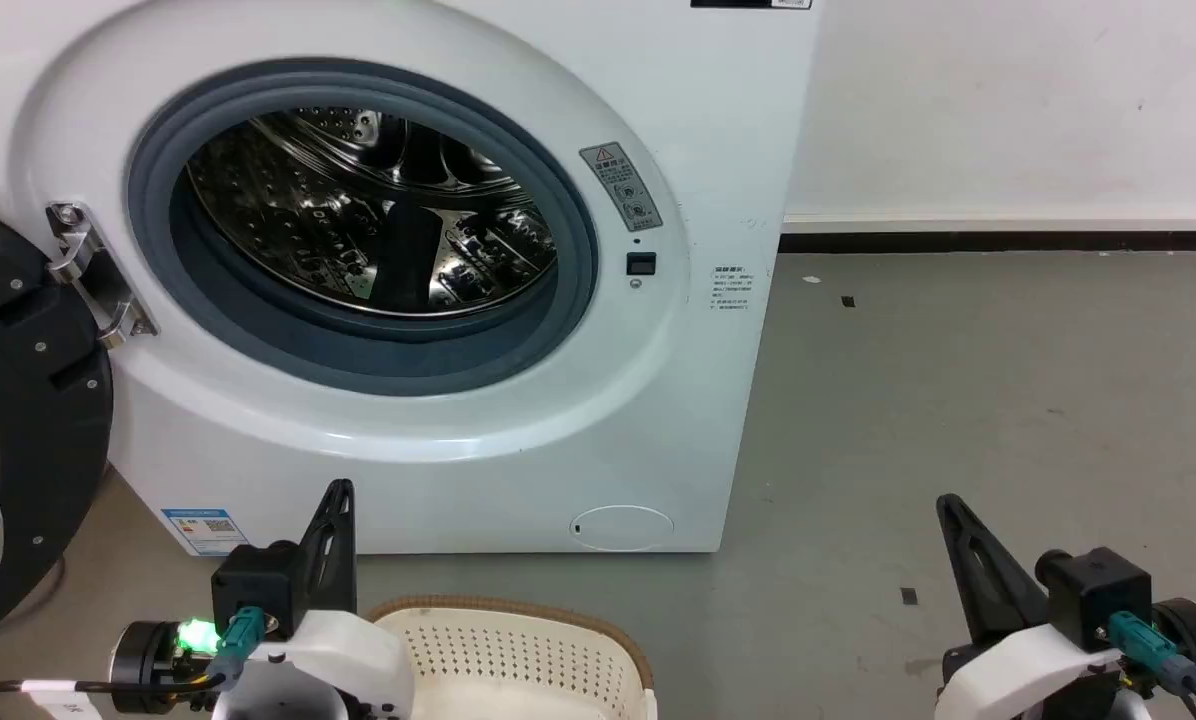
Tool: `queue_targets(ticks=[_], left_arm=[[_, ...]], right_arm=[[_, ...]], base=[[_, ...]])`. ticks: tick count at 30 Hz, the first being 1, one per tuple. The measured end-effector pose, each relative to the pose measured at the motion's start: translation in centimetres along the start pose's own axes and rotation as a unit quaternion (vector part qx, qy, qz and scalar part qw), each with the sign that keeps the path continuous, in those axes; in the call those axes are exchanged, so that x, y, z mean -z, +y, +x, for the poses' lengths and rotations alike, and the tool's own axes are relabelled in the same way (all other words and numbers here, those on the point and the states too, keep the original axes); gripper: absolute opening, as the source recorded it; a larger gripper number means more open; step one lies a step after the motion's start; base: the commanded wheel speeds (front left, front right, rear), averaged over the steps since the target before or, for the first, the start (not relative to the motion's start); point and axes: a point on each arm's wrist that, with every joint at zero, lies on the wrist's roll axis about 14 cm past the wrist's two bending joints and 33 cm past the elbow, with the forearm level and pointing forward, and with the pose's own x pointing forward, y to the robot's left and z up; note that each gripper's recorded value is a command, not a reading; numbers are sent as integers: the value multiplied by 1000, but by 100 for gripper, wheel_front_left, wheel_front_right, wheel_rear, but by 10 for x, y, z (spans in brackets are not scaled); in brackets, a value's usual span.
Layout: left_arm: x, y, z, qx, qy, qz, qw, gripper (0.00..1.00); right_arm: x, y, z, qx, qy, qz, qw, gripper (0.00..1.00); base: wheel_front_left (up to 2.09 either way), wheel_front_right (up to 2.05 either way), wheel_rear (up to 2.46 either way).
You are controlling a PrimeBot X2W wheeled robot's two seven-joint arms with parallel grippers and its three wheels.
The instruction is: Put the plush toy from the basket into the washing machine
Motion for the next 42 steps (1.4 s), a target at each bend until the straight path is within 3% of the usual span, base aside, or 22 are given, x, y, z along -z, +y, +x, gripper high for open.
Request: queue_targets(ticks=[21,22,42], left_arm=[[0,0,0,0,0,0,1000,0],[0,0,0,0,0,0,1000,100],[11,-10,1,12,8,-11,1000,100]], right_arm=[[0,0,0,0,0,0,1000,0],[0,0,0,0,0,0,1000,100],[-2,-9,-1,14,-12,11,1000,100]], base=[[0,0,0],[0,0,0],[0,0,0]])
